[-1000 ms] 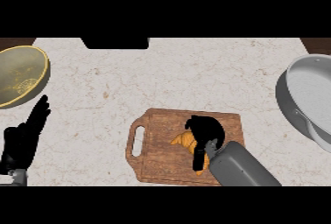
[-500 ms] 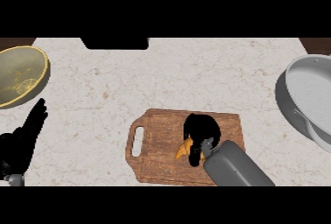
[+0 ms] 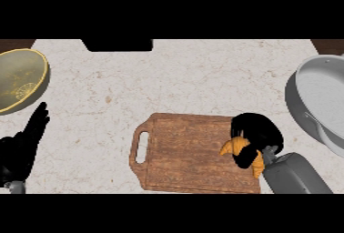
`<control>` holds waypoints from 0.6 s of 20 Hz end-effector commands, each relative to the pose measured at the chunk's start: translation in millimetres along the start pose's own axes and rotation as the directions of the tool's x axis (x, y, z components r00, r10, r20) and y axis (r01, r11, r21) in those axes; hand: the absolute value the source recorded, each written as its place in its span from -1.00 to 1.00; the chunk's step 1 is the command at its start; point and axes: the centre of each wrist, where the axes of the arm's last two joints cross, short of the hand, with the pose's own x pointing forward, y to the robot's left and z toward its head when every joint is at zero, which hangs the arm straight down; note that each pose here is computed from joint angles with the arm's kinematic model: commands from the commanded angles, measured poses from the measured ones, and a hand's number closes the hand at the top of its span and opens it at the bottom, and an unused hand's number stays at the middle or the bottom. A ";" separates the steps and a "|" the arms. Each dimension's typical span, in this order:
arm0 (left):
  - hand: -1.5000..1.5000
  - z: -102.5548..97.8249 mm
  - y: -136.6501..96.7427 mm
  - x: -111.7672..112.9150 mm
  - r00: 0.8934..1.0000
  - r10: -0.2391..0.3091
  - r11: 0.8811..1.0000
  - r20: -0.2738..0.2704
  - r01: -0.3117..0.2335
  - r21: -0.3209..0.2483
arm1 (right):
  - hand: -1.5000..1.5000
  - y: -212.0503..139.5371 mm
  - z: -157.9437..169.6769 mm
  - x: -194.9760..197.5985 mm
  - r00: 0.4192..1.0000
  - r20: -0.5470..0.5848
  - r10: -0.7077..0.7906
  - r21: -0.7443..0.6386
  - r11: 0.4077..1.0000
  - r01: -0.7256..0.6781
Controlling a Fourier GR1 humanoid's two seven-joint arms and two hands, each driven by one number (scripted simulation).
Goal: Pick the croissant from the cutting board and place it in the pot
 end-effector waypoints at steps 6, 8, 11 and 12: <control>0.00 -14.6 -2.6 5.6 1.000 0.004 1.000 0.005 -0.004 0.011 | 1.00 -49.2 47.1 -15.3 0.995 -0.054 0.082 -0.429 0.898 -0.098; 0.00 -3.0 -4.7 1.0 1.000 0.010 1.000 -0.016 -0.010 0.017 | 1.00 -77.8 65.0 -8.8 0.997 -0.070 0.035 -0.575 0.815 -0.069; 0.00 -1.6 -0.3 -1.6 1.000 -0.005 1.000 -0.008 0.005 0.007 | 1.00 -87.9 83.6 -6.0 0.994 -0.106 0.025 -0.701 0.707 -0.093; 0.00 -4.2 -4.6 3.1 1.000 -0.003 1.000 0.004 0.003 -0.004 | 1.00 -76.6 79.5 -14.8 0.993 -0.115 -0.004 -0.722 0.687 -0.081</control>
